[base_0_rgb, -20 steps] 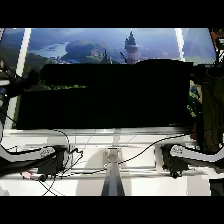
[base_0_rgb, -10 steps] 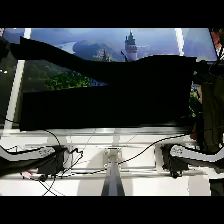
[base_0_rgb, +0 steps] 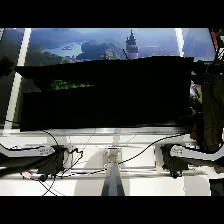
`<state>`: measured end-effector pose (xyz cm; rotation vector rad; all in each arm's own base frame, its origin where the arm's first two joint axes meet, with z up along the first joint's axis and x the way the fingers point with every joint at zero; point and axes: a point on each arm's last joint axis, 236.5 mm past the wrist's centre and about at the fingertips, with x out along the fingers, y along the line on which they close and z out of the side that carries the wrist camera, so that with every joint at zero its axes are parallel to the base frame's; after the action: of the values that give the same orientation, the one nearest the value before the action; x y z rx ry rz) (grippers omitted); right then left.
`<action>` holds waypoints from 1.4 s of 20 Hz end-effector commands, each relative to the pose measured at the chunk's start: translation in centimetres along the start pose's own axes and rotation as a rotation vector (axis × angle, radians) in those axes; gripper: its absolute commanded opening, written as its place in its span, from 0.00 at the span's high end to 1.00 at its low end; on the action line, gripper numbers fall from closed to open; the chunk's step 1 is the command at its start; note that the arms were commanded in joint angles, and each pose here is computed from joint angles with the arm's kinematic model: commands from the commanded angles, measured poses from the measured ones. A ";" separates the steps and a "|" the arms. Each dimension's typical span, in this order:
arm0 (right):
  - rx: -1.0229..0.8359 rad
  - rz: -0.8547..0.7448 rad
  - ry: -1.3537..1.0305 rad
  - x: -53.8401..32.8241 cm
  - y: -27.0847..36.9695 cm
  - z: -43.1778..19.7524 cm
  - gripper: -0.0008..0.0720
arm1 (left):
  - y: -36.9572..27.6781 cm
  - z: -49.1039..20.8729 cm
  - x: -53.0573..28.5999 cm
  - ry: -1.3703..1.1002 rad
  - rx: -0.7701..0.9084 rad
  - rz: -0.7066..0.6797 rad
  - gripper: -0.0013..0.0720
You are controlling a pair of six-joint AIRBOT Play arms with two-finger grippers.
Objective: Fold the clothes and pants, and hang the long-sleeved shirts on hangers.
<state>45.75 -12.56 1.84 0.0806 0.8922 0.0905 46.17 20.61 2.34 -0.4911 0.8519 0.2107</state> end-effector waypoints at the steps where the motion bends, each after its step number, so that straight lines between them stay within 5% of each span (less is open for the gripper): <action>1: -0.012 -0.010 -0.021 0.5 0.3 0.7 0.97 | 1.2 0.4 0.6 -0.018 0.006 0.036 0.97; 5: -0.027 -0.049 -0.069 1.1 -0.2 1.9 0.97 | -1.3 6.2 -1.3 -0.251 -0.085 -0.063 0.97; 10: 0.059 -0.109 -0.110 2.2 -2.1 2.5 0.97 | -5.3 12.4 -8.4 -0.448 0.131 -0.096 0.97; 17: 0.137 -0.073 -0.046 4.4 -1.8 0.1 0.97 | 1.6 -4.6 -0.2 0.210 0.203 0.038 0.97; 25: 0.146 -0.087 -0.071 4.6 -2.2 0.5 0.97 | 4.3 -10.0 4.7 0.363 0.143 0.038 0.95; 26: 0.146 -0.088 -0.072 4.6 -2.3 0.6 0.97 | 4.4 -9.9 5.0 0.356 0.143 0.043 0.73; 28: 0.146 -0.095 -0.080 4.6 -2.4 0.8 0.97 | 5.0 -7.6 5.4 0.265 0.152 0.074 0.10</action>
<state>49.10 -14.25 -1.63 0.1775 0.8316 -0.0577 41.80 19.78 -7.35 -0.3720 1.1797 0.1103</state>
